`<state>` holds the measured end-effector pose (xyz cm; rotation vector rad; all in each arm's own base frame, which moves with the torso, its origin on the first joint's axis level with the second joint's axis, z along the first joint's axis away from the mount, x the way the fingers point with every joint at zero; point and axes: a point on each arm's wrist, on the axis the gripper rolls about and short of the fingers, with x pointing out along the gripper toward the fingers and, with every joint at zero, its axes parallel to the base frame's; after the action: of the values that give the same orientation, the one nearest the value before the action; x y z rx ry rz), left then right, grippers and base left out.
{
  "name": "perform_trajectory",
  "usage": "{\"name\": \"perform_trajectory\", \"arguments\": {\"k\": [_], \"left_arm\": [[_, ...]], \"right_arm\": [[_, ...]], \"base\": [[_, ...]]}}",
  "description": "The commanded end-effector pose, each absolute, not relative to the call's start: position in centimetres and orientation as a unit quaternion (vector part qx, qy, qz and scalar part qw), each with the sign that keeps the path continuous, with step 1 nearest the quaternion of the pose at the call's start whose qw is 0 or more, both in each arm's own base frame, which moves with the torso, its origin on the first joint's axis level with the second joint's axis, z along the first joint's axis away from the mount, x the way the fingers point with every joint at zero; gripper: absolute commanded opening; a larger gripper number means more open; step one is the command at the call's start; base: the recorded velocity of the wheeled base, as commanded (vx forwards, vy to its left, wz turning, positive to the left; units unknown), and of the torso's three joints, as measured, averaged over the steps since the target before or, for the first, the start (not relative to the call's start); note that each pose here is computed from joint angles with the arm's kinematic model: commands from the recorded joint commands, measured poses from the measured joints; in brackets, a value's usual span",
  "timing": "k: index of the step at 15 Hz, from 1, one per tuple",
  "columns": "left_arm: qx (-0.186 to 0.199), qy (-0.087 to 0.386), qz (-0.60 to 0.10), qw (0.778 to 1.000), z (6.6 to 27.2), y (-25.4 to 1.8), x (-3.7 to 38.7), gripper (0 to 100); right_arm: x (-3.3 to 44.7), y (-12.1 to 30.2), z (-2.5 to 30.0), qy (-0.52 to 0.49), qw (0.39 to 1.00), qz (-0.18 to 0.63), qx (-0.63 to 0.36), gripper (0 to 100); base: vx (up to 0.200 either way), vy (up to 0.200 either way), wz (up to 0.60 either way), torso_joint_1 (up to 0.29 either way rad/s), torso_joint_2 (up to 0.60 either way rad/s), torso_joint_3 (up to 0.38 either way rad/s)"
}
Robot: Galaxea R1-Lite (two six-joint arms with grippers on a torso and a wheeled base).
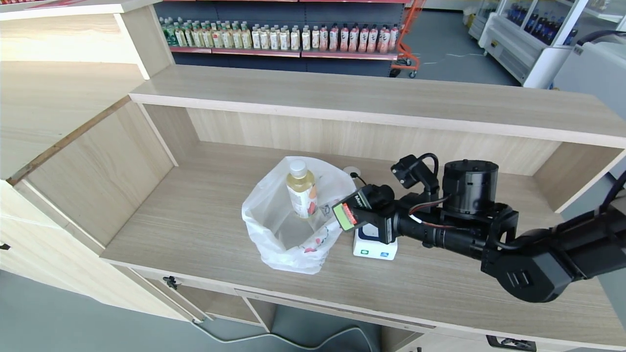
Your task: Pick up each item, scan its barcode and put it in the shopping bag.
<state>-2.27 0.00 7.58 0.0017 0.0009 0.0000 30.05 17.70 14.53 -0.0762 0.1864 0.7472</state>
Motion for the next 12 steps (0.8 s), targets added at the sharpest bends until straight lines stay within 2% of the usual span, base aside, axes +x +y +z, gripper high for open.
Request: {"name": "perform_trajectory", "arguments": {"k": [1,6,12], "left_arm": [[0.001,-0.001,0.000,1.000,7.6,0.0,-2.3,100],[0.001,-0.001,0.000,1.000,7.6,0.0,-2.3,100],[0.001,0.001,0.000,1.000,7.6,0.0,-2.3,100]], "right_arm": [[31.5,19.2,11.8,0.114,0.921,0.371,-0.038,0],[33.4,22.9,11.3,0.098,0.913,0.396,-0.022,0],[34.2,24.8,9.3,0.105,0.907,0.406,-0.037,0]], "base": [[0.000,0.000,0.00,0.000,0.00,0.000],[0.000,0.000,0.00,0.000,0.00,0.000],[0.000,0.000,0.00,0.000,0.00,0.000]]}}
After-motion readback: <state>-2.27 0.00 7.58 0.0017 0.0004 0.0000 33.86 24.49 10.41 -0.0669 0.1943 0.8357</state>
